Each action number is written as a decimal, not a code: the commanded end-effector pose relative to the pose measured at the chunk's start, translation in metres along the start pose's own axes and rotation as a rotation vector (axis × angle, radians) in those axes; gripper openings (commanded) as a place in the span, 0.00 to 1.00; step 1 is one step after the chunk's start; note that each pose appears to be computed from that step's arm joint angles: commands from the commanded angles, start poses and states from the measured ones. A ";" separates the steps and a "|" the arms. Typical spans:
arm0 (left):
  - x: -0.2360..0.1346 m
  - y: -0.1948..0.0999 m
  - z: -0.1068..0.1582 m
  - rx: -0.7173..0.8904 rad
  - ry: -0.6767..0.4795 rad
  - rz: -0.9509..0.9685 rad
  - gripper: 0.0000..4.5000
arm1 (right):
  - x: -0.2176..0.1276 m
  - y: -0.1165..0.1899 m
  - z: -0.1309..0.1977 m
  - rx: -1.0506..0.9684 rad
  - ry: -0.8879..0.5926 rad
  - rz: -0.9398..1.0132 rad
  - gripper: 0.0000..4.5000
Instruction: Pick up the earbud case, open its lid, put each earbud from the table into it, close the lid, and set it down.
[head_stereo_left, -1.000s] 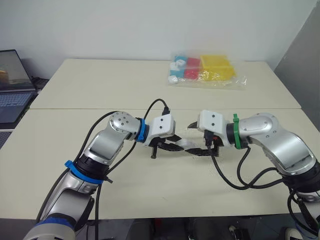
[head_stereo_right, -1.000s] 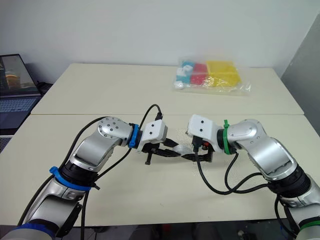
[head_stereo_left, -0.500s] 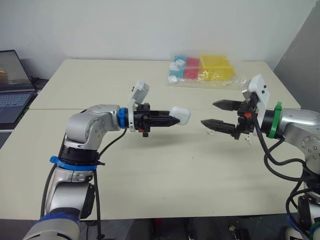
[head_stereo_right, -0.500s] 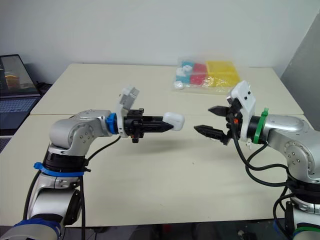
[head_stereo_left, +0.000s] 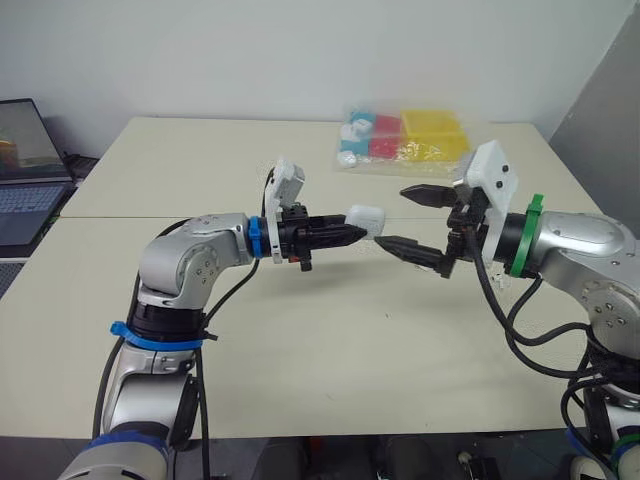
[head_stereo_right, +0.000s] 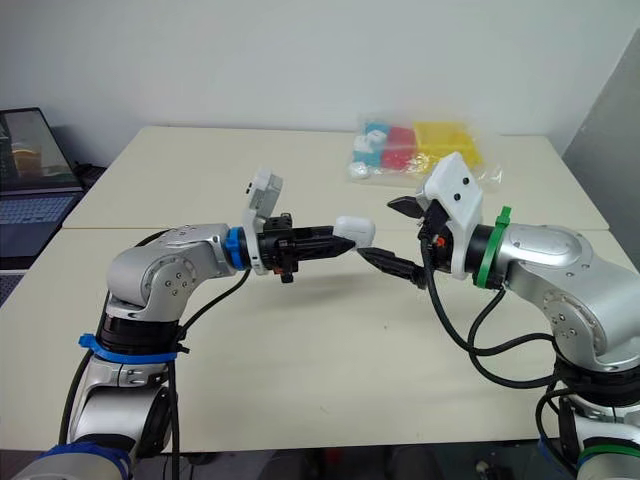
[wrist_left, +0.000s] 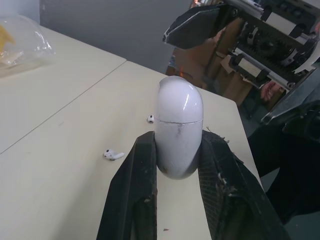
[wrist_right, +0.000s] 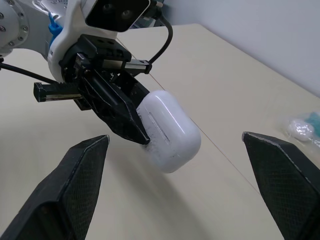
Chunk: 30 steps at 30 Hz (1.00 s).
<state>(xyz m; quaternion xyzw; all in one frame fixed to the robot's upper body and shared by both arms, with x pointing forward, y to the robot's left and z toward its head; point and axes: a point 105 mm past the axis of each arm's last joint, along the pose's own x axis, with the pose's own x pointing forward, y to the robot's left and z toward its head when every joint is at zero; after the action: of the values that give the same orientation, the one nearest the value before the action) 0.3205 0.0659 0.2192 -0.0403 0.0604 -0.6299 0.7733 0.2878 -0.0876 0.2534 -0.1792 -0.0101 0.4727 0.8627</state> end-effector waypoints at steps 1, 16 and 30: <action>0.003 -0.010 0.009 0.056 -0.015 -0.049 0.17 | 0.002 -0.005 0.015 -0.064 -0.047 -0.029 0.99; -0.001 -0.016 0.009 0.044 -0.011 -0.087 0.17 | -0.001 -0.020 0.004 -0.107 0.000 -0.063 0.99; 0.000 -0.020 0.010 0.042 -0.016 -0.115 0.17 | 0.000 -0.016 0.000 -0.103 0.003 -0.055 0.99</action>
<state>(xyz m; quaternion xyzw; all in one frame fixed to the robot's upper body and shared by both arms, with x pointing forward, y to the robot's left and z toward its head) 0.3139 0.0666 0.2168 -0.0401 0.0704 -0.6466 0.7585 0.3029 -0.0964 0.2535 -0.2153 -0.0225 0.4514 0.8657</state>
